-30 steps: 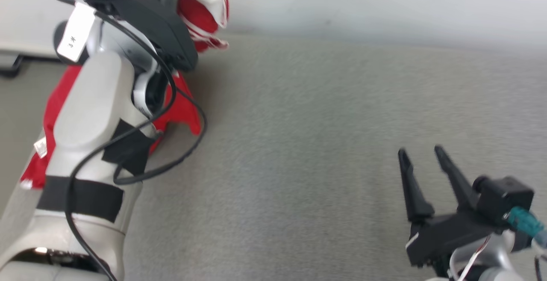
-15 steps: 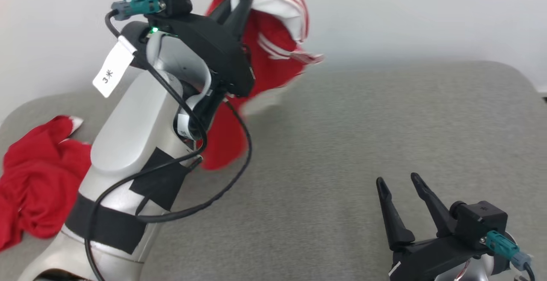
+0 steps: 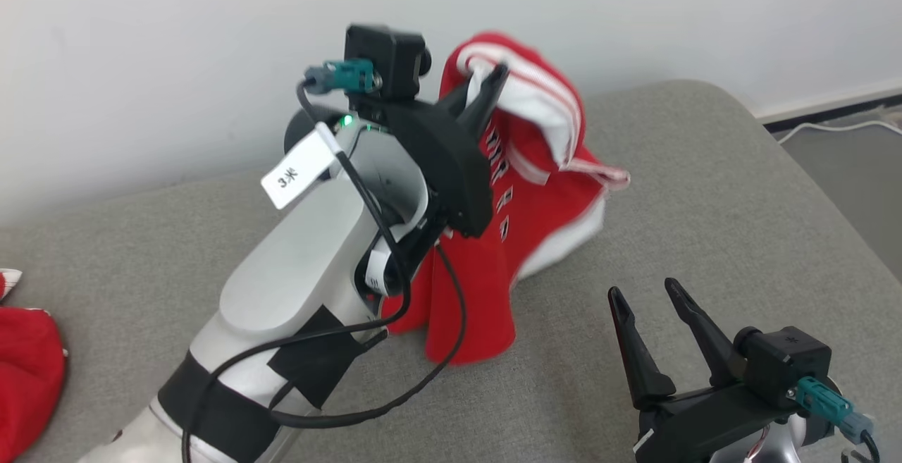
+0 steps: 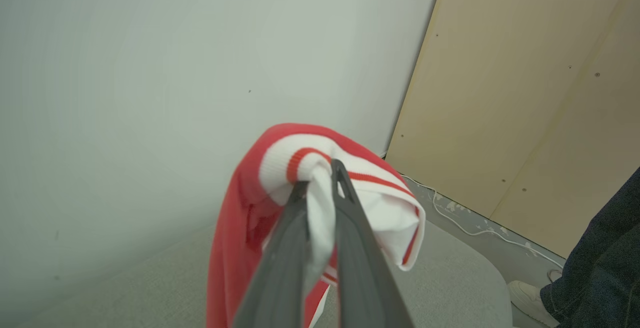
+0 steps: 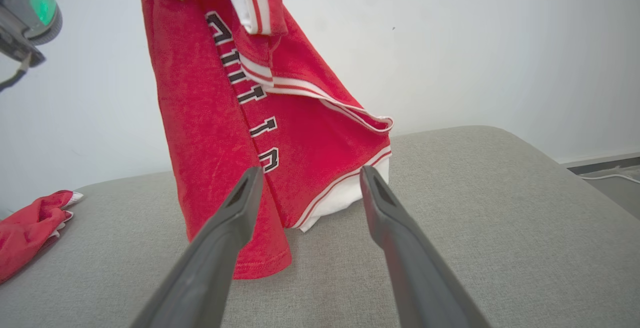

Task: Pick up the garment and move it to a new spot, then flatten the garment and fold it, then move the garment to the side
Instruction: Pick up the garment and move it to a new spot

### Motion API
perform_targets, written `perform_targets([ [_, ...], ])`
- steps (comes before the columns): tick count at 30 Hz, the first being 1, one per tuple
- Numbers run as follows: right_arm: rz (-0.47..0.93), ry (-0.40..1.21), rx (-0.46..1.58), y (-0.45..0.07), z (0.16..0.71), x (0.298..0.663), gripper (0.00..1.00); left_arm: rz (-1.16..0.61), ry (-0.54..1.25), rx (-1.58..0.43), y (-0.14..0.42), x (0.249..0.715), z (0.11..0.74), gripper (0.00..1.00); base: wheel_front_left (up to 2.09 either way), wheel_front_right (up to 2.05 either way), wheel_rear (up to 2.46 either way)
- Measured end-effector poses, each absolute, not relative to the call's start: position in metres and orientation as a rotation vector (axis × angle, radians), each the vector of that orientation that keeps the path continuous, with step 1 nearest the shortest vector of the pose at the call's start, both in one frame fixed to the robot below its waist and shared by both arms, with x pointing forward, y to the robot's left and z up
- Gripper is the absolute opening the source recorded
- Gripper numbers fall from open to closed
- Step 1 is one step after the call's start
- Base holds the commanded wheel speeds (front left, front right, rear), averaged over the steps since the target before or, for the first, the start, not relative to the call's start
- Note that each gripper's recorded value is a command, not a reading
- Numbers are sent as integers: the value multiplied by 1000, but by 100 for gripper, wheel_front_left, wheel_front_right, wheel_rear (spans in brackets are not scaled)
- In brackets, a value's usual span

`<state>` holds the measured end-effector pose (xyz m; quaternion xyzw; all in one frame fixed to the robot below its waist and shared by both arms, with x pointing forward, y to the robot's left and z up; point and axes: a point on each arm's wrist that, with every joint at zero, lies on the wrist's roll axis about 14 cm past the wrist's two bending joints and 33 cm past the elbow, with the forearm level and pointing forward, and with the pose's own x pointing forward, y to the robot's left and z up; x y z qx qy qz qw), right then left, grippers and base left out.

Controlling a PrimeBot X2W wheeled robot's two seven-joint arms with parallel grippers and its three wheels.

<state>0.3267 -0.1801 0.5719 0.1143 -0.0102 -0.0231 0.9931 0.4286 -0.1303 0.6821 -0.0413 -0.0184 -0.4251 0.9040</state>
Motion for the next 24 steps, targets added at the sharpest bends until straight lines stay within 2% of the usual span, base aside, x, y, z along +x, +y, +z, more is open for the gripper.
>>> perform_targets([
  [5, -70, -9, 230, -187, 567, 329, 100, -798, 150, -46, -117, 451, 614, 0, 0, 0, 0],
  [6, -71, -5, 230, -187, 565, 331, 100, -777, 189, -38, -112, 455, 600, 12, 0, 0, 0],
  [7, -73, -1, 230, -187, 564, 332, 100, -758, 227, -20, -106, 458, 586, 91, 0, 0, 0],
  [8, -73, 3, 229, -187, 563, 333, 100, -742, 261, -10, -102, 460, 574, 91, 0, 0, 0],
  [9, -70, 7, 229, -187, 562, 334, 100, -727, 285, -7, -97, 461, 564, 100, 0, 0, 0],
  [19, -41, 1, 228, -179, 562, 350, 100, -641, 388, 7, -64, 467, 526, 100, 0, 0, 0],
  [24, -17, 7, 232, -171, 558, 355, 100, -580, 275, -62, -39, 480, 550, 100, 0, 0, 0],
])
